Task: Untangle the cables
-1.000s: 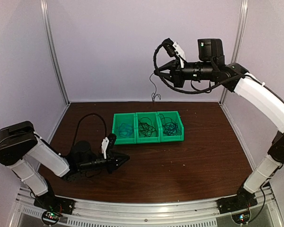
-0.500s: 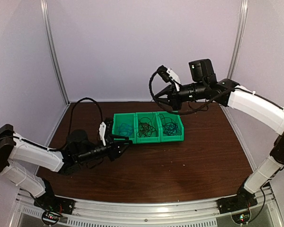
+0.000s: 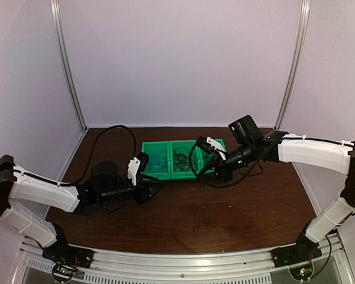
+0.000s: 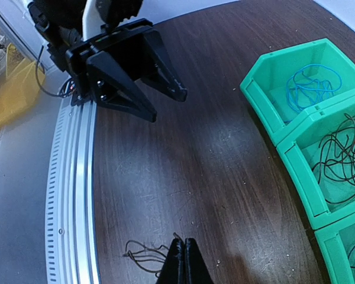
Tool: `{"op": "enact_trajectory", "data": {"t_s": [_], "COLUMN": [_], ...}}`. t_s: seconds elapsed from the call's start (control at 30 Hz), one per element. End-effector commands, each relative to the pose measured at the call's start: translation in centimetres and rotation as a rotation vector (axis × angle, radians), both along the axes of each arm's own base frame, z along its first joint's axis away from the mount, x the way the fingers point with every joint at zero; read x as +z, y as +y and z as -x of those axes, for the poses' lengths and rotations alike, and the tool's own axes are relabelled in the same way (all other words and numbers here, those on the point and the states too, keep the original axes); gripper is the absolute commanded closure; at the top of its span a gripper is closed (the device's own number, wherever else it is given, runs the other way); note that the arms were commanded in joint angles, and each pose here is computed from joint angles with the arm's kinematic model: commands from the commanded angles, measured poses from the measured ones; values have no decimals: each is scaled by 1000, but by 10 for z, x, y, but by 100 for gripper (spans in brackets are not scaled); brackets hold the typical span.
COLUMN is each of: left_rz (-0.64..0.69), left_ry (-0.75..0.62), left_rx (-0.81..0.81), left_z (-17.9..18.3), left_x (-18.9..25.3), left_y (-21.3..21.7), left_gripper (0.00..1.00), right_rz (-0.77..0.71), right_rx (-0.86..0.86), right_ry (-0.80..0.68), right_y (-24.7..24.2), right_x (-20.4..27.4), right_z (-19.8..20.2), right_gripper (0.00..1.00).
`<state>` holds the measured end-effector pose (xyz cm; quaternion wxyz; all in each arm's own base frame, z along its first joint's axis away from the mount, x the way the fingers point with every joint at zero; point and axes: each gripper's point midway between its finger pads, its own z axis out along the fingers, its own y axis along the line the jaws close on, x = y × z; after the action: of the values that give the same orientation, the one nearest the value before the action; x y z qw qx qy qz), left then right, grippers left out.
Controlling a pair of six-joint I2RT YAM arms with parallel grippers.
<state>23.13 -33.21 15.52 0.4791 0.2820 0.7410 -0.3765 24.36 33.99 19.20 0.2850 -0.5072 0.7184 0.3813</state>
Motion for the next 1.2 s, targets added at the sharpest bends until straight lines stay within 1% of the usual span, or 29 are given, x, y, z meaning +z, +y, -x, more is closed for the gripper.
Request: {"op": "enact_trajectory", "data": {"t_s": [0.0, 0.13, 0.3, 0.4, 0.5, 0.57, 0.7, 0.8, 0.87, 0.93, 1.07, 1.17], "left_rz": [-73, -118, -181, -204, -246, -253, -278, -299, -343, -384, -376, -399], "left_ry": [51, 82, 70, 76, 136, 174, 244, 205, 187, 209, 248, 232], "left_rx": [-76, -162, -290, -349, -391, -443, -476, -524, -530, -514, -512, -448], "left_z": [5, 17, 31, 36, 35, 45, 63, 81, 85, 82, 80, 68], "left_x": [-19, -35, -50, -59, -73, -82, -98, -101, -110, -120, -125, -129], "left_y": [-14, -31, -65, -84, -101, -110, -123, -129, -128, -130, -139, -138], "left_gripper": [61, 61, 60, 60, 61, 60, 58, 56, 55, 55, 56, 56], "right_rz": [63, 138, 167, 177, 179, 177, 168, 159, 155, 153, 150, 145], "right_rx": [73, 20, -63, -84, -93, -98, -109, -118, -121, -120, -117, -118], "right_ry": [-22, -14, -36, -37, -38, -40, -56, -69, -73, -76, -76, -77], "right_y": [-19, -51, -79, -84, -87, -88, -90, -91, -91, -90, -90, -90], "right_x": [-15, -42, -51, -56, -60, -61, -60, -57, -56, -55, -55, -53], "right_z": [20, 18, 6, 4, 5, 6, 8, 7, 8, 8, 8, 9], "right_gripper": [100, 100, 100, 100, 100, 100, 100, 100, 100, 100, 100, 100]}}
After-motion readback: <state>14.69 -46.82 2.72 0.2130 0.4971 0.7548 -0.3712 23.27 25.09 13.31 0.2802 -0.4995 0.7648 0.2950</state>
